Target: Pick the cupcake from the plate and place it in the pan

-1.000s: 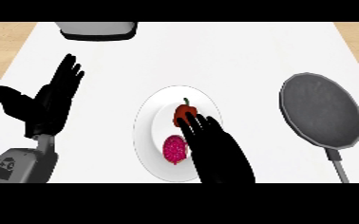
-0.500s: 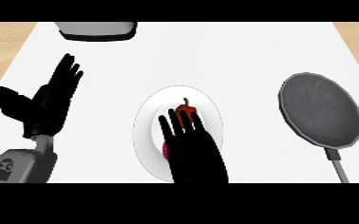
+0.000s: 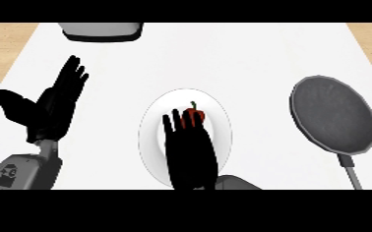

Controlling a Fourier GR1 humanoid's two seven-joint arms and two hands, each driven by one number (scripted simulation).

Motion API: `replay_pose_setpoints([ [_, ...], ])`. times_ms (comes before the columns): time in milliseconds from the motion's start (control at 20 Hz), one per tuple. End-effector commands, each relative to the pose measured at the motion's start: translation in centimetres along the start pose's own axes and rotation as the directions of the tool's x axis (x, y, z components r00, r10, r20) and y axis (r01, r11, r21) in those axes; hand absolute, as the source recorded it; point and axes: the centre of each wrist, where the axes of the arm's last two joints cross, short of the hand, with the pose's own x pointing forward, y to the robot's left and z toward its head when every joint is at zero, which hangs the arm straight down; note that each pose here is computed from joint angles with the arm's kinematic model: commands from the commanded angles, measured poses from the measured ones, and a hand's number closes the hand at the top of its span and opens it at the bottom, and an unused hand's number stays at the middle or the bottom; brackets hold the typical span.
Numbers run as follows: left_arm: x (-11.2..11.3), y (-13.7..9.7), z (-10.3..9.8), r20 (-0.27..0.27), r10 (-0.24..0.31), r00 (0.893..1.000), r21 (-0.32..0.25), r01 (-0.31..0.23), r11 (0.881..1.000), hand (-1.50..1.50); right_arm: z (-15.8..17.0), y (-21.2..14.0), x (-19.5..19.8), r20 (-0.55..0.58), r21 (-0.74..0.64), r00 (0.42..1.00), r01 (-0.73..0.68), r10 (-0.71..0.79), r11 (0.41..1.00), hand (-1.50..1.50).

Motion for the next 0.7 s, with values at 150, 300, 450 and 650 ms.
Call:
replay_pose_setpoints([
  [150, -0.4, -0.5, -0.7, 0.010, -0.007, 1.000, 0.008, 0.007, 1.000, 0.00, -1.1, 0.8, 0.9, -0.179, 0.042, 0.984, -0.016, 0.023, 0.999, -1.50],
  [300, 0.7, 0.4, -0.1, -0.002, -0.005, 1.000, -0.003, 0.005, 1.000, 0.00, -2.4, 1.9, 0.9, -0.176, 0.031, 0.984, 0.004, 0.001, 1.000, -1.50],
  [450, 0.2, -0.1, 0.6, 0.007, 0.004, 1.000, -0.009, -0.004, 1.000, 0.00, -2.8, 2.4, 0.8, -0.167, 0.084, 0.986, -0.018, 0.032, 0.996, -1.50],
  [650, 0.6, -0.2, 0.9, 0.006, -0.008, 1.000, 0.005, 0.008, 1.000, 0.00, -2.8, 2.0, 1.0, -0.173, 0.088, 0.984, -0.016, 0.031, 0.996, -1.50],
])
